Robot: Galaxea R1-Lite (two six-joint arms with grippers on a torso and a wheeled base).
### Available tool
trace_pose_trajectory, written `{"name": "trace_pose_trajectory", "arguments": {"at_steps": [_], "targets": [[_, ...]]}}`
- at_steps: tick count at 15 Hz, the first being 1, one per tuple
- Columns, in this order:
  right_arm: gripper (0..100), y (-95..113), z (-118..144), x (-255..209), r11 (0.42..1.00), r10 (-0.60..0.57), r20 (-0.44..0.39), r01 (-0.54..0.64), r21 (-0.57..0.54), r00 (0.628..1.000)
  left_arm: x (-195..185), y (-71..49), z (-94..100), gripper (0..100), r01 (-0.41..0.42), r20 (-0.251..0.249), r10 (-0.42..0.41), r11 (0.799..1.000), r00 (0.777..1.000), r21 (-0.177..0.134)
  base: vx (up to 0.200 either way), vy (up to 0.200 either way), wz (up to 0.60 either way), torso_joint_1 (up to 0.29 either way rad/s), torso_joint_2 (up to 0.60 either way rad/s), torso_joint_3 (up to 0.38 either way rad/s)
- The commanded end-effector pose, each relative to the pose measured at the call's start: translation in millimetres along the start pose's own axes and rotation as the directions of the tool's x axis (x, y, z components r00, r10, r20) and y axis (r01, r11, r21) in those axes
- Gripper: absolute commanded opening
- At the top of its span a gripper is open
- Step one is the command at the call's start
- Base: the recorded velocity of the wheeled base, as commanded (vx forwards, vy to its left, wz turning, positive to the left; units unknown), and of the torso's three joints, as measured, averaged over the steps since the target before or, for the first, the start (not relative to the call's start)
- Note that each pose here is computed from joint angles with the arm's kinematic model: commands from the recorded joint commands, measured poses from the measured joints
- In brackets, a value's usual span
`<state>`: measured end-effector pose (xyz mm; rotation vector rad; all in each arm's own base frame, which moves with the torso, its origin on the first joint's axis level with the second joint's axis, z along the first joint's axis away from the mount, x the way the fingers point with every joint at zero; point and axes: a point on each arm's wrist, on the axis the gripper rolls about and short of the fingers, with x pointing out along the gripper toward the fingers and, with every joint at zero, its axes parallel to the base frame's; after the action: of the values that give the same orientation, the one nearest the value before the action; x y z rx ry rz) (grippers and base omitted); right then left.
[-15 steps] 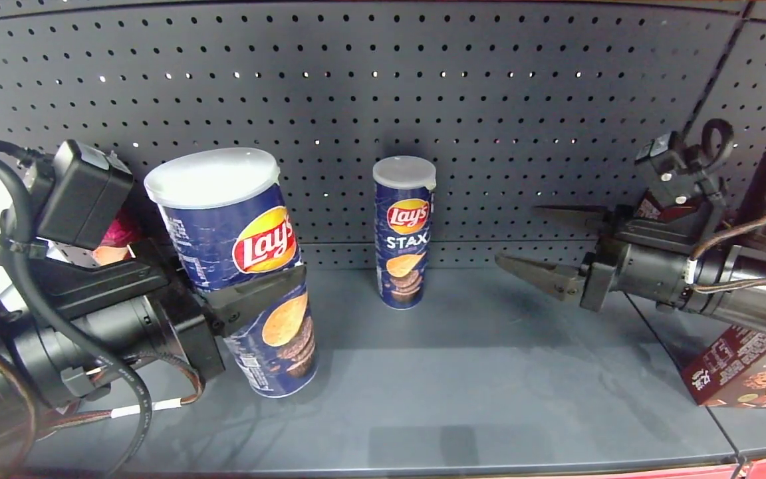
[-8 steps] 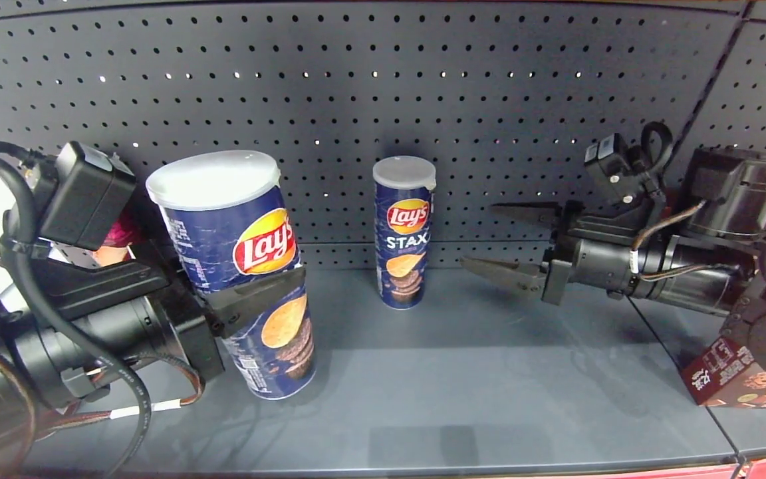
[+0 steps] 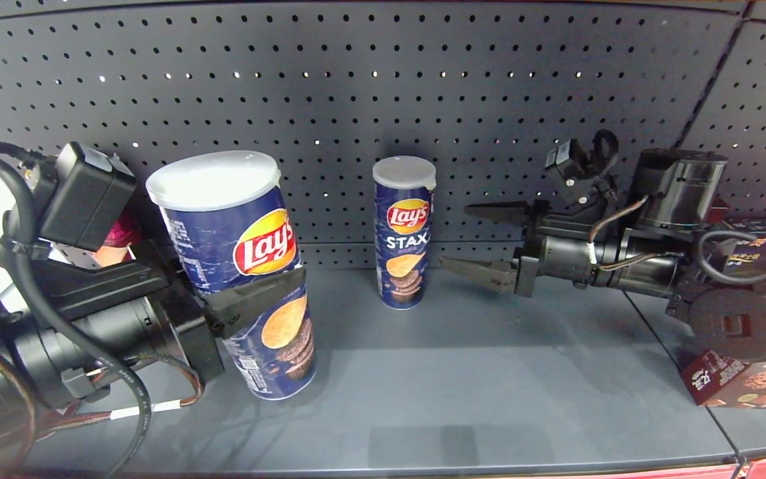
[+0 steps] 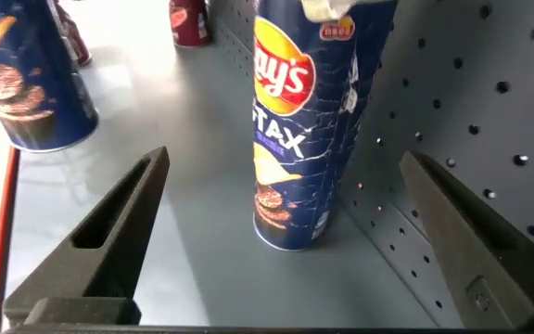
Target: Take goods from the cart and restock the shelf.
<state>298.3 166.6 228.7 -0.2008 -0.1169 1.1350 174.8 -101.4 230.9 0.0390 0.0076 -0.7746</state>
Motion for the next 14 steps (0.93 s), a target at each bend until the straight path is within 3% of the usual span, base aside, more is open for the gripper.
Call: {"name": "trace_pose_trajectory", "arguments": {"at_steps": [1,14], "targets": [[100,-6,-7,10,1.0,0.007,-0.017,-0.006,0.015,1.0,1,0.1,-0.2,0,0.0,-0.001,0.0,1.0,1.0,0.0,0.0,0.0,0.0,0.0,0.0,0.0],[100,-26,-32,52,0.998,0.037,-0.063,-0.033,0.056,0.997,0,0.6,-0.6,0,0.0,-0.002,0.0,1.0,1.0,-0.002,0.0,0.0,0.0,0.0,0.0,0.0]]}}
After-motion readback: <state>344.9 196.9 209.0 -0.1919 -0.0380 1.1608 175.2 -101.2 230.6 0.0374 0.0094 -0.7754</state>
